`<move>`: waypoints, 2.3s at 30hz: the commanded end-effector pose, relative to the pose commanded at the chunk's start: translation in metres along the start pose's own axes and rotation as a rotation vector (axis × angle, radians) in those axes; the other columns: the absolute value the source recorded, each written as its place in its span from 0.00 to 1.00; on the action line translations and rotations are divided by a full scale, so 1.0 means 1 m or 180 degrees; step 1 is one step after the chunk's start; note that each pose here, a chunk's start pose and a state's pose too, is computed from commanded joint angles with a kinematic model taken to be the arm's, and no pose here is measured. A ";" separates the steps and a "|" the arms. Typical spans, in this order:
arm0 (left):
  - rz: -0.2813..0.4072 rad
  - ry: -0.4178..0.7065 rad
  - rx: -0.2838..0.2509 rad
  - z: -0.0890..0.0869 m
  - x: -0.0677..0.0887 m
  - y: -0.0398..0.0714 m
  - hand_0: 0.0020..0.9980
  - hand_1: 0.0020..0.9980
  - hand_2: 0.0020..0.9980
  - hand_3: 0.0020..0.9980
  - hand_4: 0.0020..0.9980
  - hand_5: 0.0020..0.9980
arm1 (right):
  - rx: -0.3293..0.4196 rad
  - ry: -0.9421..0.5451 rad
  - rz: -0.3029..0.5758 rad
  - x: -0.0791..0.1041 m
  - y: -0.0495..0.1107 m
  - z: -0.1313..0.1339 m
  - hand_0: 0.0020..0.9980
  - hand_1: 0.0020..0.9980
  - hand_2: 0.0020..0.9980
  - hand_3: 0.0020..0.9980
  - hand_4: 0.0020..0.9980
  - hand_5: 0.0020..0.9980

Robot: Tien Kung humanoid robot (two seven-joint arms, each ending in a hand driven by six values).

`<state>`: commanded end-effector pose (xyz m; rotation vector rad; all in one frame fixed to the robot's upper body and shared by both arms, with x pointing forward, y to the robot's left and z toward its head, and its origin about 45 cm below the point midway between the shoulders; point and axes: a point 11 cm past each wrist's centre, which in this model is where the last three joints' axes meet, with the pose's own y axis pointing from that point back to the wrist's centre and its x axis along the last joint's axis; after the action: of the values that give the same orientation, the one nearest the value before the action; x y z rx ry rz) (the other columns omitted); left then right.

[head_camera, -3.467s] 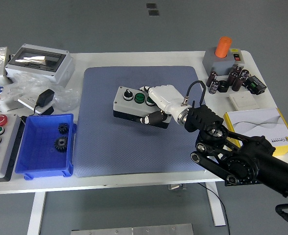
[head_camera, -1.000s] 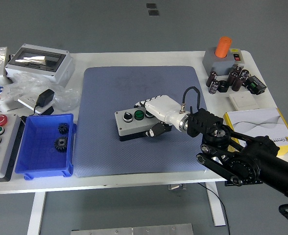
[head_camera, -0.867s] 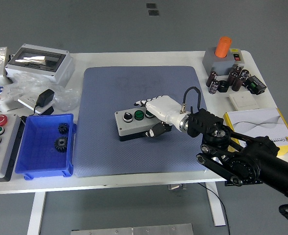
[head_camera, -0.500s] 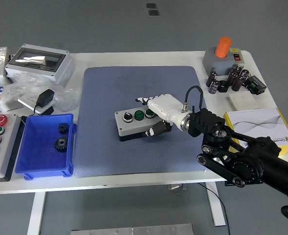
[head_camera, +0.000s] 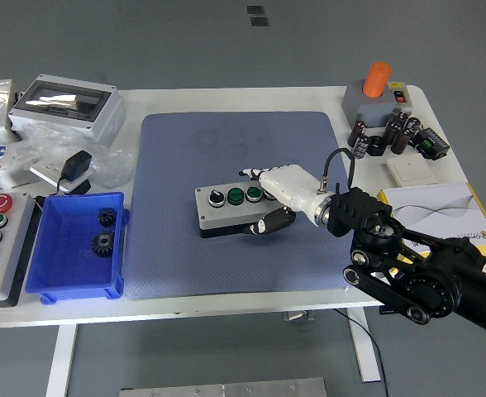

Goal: Pick up the button,place it on the desk,press the button,press the button

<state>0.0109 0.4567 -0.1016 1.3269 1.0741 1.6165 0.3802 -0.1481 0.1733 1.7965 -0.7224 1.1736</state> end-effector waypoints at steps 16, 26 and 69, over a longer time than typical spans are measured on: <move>0.0002 0.0008 -0.0005 0.000 -0.001 0.000 0.74 0.74 0.68 0.82 0.66 0.16 | 0.0025 -0.0220 0.0234 0.023 0.011 0.002 0.66 0.74 0.83 0.95 1.00 0.50; 0.0026 0.0041 0.0028 -0.005 0.003 0.000 0.74 0.74 0.68 0.82 0.66 0.16 | -0.0392 -0.0068 0.0494 0.097 0.057 0.049 0.66 0.74 0.84 0.96 1.00 0.51; 0.0090 0.0024 0.0085 -0.006 0.012 0.000 0.73 0.74 0.68 0.82 0.67 0.17 | -0.0112 0.0052 -0.0906 0.047 0.064 0.006 0.42 0.50 0.29 1.00 0.18 0.00</move>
<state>0.0027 0.4669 -0.0978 1.3600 1.0894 1.6344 0.3489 -0.1848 0.2367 1.7897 -0.4559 0.9786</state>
